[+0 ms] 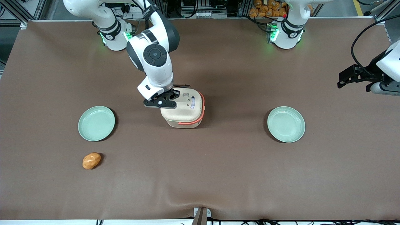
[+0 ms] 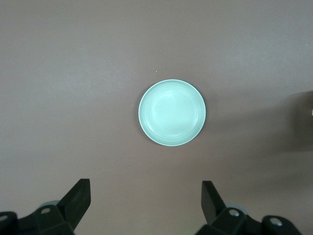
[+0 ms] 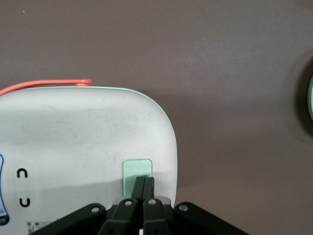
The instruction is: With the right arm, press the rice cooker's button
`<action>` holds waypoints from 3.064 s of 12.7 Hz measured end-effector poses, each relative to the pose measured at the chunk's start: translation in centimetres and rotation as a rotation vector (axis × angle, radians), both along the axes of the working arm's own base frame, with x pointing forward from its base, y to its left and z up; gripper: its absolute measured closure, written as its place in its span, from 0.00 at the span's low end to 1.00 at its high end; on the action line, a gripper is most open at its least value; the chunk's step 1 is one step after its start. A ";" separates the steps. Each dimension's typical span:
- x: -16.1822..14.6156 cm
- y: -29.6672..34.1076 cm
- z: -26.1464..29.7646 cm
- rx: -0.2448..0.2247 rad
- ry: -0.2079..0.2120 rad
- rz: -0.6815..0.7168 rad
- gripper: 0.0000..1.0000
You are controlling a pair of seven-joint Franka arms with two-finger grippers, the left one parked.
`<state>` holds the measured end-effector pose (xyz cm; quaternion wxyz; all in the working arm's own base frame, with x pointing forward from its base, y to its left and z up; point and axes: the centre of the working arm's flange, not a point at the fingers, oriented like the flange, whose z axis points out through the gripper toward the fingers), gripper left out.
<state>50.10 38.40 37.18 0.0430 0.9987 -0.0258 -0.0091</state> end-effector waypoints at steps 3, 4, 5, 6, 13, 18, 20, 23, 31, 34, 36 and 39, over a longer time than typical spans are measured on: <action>0.0 0.2 -0.5 -0.001 -0.001 0.003 0.99; 0.0 0.2 -0.5 -0.001 -0.002 0.004 0.99; 0.0 0.3 -0.6 -0.001 -0.003 0.004 0.99; 0.0 0.4 -0.7 -0.001 -0.004 0.005 0.99; 0.1 0.5 0.0 -0.017 0.006 0.008 0.99; 3.1 -3.7 12.9 -0.033 0.055 -0.023 0.81; 4.3 -7.4 17.9 -0.002 0.040 0.006 0.60; 5.5 -15.0 21.9 0.028 0.053 0.010 0.26; 6.3 -35.5 26.1 0.082 0.088 -0.117 0.00; 5.9 -38.7 26.1 0.096 0.082 -0.119 0.00; 5.6 -40.1 25.2 0.116 0.069 -0.126 0.00; 4.6 -40.4 25.1 0.133 0.061 -0.125 0.00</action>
